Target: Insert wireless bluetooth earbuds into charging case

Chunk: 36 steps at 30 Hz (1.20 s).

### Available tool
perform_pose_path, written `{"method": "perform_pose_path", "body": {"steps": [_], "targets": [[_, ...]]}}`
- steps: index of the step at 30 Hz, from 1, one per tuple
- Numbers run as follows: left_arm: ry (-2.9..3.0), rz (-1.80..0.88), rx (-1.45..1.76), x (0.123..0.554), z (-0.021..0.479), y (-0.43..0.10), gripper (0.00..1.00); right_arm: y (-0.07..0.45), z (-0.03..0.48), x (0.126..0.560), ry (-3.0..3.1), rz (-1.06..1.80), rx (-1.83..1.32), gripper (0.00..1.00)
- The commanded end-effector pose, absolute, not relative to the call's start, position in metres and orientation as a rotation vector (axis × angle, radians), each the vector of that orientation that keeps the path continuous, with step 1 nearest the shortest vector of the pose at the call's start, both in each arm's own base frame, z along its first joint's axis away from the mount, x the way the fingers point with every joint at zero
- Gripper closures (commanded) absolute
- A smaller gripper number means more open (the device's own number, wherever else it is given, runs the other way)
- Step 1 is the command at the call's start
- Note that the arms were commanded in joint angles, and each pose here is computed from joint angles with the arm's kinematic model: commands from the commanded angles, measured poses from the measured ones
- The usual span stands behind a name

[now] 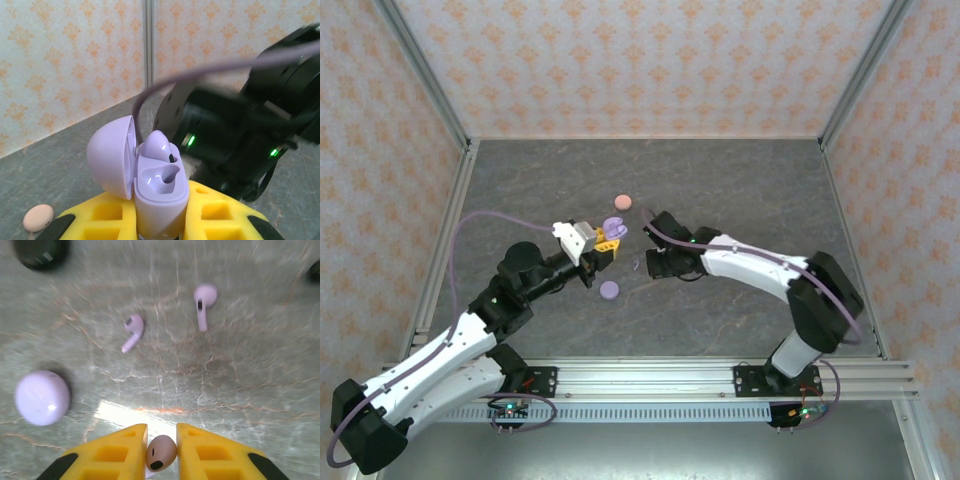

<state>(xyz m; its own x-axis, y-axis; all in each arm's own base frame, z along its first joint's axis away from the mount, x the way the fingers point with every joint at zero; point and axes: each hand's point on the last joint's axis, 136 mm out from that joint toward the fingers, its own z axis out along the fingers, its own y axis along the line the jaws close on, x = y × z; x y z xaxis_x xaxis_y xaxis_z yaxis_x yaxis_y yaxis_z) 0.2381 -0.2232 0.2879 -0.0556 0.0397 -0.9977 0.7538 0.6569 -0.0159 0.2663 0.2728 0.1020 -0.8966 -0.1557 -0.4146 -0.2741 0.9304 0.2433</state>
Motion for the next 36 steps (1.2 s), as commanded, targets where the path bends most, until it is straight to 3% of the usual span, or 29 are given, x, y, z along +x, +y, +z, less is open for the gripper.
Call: {"method": "perform_pose_path", "body": {"steps": [1, 11, 17, 36], "targets": [[1.483, -0.737, 0.651, 0.237, 0.299, -0.230, 1.00, 0.255, 0.149, 0.277, 2.532, 0.399, -0.330, 0.79], [1.494, -0.863, 0.655, 0.247, 0.303, -0.254, 1.00, 0.247, 0.293, 0.267, 2.029, 0.552, -0.540, 0.78], [1.494, -0.902, 0.675, 0.253, 0.302, -0.267, 1.00, 0.254, 0.354, 0.249, 1.802, 0.614, -0.676, 0.79], [1.496, -0.963, 0.700, 0.254, 0.303, -0.278, 1.00, 0.308, 0.362, 0.239, 1.670, 0.597, -0.962, 0.79]]}}
